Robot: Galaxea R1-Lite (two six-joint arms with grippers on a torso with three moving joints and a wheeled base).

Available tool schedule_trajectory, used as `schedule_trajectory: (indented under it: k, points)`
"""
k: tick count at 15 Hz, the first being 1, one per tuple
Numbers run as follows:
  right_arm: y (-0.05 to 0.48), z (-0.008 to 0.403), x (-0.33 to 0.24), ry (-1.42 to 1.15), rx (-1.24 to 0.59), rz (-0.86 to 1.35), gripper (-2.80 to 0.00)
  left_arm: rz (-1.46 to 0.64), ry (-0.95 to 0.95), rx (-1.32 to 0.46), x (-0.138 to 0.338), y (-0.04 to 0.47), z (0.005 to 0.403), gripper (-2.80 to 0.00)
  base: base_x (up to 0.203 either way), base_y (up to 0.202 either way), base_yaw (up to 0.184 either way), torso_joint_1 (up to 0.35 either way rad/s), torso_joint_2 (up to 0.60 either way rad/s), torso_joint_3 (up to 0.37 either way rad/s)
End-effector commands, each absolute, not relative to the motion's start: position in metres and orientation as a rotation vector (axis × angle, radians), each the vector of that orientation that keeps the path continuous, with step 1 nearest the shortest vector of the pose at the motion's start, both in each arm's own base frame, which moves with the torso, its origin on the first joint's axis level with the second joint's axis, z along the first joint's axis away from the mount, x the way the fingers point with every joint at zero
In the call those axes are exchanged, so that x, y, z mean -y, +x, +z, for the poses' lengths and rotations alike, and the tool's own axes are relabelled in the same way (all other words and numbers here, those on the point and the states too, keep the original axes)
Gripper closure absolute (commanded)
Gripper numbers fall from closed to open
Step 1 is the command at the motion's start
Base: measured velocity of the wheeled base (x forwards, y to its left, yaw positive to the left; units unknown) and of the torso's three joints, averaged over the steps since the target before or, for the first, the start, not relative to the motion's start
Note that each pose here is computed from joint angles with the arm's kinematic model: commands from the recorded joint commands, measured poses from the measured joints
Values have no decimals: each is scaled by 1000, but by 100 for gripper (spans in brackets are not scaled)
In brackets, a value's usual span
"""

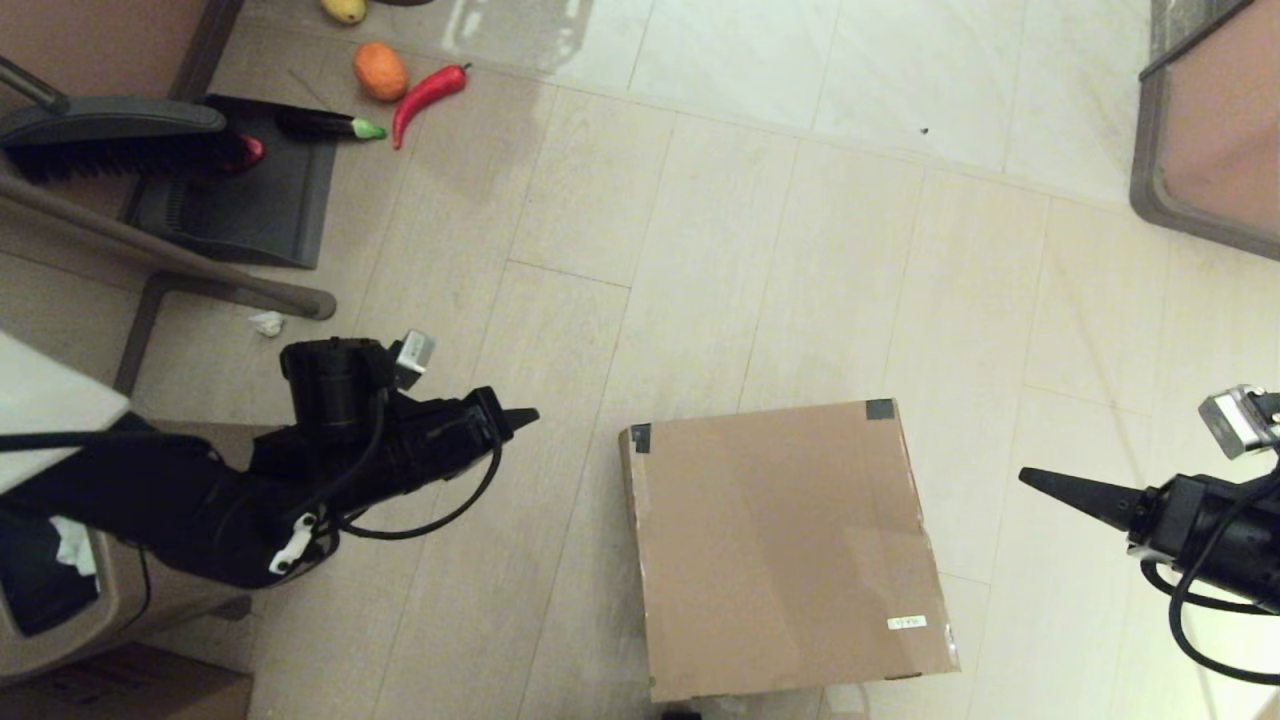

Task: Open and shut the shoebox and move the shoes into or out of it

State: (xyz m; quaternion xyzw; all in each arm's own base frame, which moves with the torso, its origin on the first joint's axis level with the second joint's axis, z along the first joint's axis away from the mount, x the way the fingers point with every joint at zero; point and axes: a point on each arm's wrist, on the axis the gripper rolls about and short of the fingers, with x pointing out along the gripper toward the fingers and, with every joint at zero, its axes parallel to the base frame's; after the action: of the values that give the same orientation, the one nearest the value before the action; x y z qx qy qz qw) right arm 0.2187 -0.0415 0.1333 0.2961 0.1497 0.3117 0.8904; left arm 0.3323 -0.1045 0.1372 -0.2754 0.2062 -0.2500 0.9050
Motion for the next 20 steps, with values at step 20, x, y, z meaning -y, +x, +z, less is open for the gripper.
schedule_trajectory:
  k: [20]
  points:
    - [4, 92, -4, -27, -356, 73, 0, -151, -30, -516, 4, 76, 95, 0, 0, 0, 0, 0, 0, 0]
